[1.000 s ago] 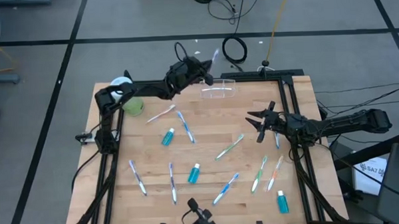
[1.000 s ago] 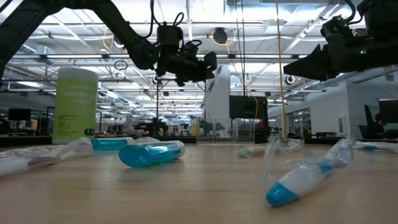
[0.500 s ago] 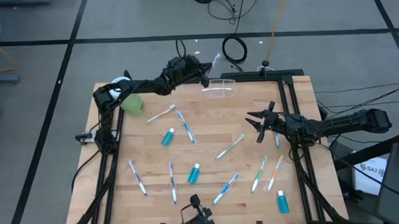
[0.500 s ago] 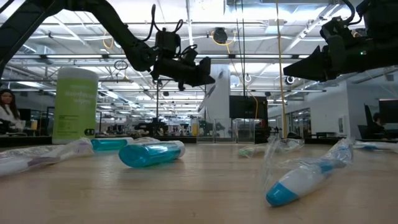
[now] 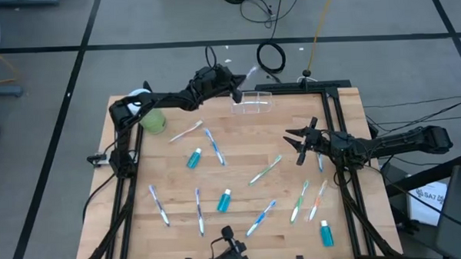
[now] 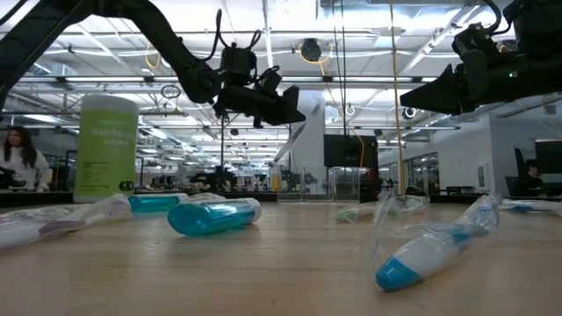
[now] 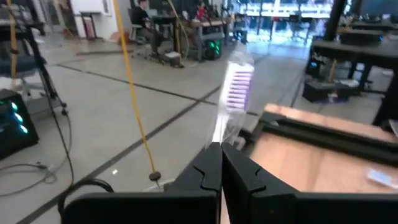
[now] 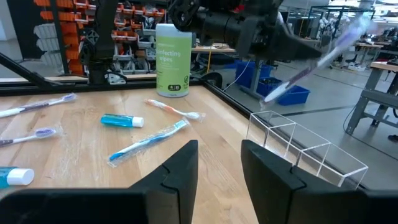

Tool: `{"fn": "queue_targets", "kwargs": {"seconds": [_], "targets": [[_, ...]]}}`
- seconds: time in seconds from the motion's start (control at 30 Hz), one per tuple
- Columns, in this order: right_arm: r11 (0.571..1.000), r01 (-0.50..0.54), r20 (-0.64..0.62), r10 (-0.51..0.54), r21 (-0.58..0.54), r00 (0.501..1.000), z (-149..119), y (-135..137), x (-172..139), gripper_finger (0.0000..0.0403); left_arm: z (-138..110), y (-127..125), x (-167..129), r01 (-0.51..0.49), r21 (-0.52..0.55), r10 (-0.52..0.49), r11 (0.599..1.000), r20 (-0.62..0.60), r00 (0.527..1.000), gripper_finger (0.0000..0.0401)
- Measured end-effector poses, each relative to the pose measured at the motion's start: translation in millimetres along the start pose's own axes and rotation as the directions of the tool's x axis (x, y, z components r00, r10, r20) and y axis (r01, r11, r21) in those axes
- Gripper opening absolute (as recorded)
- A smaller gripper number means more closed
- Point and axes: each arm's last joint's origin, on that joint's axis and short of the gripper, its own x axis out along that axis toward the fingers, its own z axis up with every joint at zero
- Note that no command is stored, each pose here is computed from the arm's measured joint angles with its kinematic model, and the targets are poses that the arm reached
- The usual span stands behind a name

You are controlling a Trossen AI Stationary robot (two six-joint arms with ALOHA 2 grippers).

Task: Pick & Place toothbrushing station
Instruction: Put the top left purple toothbrush into the left section of the transparent organizer

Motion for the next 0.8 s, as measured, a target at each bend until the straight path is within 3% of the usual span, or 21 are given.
{"fn": "queue_targets", "kwargs": {"seconds": [0.17,0.8], "targets": [[1.000,0.000,0.004,0.000,0.002,1.000,0.4,0.0,0.0,0.0114,5.2,-0.8,-0.6,0.054,0.014,-0.054,0.998,0.047,0.997,0.0000],[1.000,0.000,0.006,0.000,0.000,1.000,0.5,0.0,0.0,0.0114,1.2,11.6,-2.8,0.148,-0.007,-0.148,0.989,0.018,0.989,0.0000]]}}
